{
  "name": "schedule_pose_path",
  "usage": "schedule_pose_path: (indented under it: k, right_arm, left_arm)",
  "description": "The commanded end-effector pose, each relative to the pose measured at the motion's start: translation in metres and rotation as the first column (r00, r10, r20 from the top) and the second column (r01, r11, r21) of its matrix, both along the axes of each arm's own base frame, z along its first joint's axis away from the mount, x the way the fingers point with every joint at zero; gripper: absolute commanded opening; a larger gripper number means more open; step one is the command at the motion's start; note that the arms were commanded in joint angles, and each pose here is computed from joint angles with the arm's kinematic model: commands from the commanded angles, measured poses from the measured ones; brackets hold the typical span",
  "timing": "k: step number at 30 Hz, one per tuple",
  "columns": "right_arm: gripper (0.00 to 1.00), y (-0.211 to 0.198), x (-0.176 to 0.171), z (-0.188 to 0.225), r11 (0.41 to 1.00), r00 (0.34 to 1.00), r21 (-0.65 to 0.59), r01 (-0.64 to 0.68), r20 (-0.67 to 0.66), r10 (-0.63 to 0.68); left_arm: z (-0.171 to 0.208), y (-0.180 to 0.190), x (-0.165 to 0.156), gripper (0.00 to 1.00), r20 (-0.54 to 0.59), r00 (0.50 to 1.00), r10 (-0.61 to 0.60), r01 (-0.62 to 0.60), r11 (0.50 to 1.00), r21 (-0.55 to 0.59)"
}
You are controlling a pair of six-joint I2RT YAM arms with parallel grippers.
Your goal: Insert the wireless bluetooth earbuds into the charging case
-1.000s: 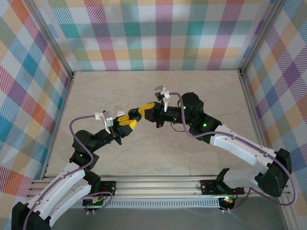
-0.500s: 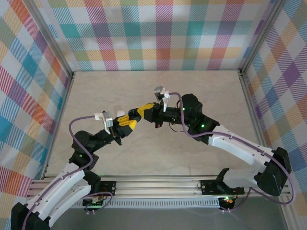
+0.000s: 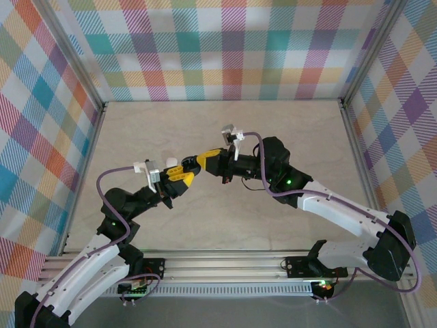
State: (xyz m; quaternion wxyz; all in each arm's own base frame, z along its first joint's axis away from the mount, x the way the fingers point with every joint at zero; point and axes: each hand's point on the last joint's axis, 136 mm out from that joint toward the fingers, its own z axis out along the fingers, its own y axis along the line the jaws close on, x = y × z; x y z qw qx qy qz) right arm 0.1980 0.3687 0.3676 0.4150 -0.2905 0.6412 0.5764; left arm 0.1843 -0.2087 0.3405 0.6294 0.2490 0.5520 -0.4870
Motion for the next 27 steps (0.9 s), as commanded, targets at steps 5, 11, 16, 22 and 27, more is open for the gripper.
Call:
schedule_pose_path:
  k: [5, 11, 16, 22, 27]
  right_arm:
    - [0.08, 0.003, -0.019, -0.007, 0.995, 0.995, -0.016, -0.099, -0.025, 0.098]
    - [0.09, 0.005, -0.019, -0.018, 0.992, 0.993, -0.055, -0.111, -0.041, 0.109]
    - [0.09, 0.003, -0.015, -0.028, 0.994, 0.996, -0.079, -0.081, -0.053, 0.077]
    - [0.09, 0.001, -0.008, -0.028, 0.996, 0.998, -0.079, -0.035, -0.051, 0.031]
    - [0.08, 0.000, -0.006, -0.027, 0.998, 0.997, -0.067, -0.020, -0.071, 0.015]
  left_arm:
    - [0.035, 0.006, -0.008, 0.00, 0.088, 0.996, 0.016, -0.011, 0.998, -0.059]
    - [0.038, 0.007, -0.006, 0.00, 0.101, 0.994, 0.029, -0.023, 0.998, -0.054]
    - [0.043, 0.006, -0.006, 0.00, 0.111, 0.993, 0.030, -0.024, 0.998, -0.057]
    - [0.043, 0.006, -0.005, 0.00, 0.114, 0.993, 0.031, -0.024, 0.998, -0.057]
    - [0.041, 0.006, -0.004, 0.00, 0.113, 0.993, 0.037, -0.031, 0.998, -0.052]
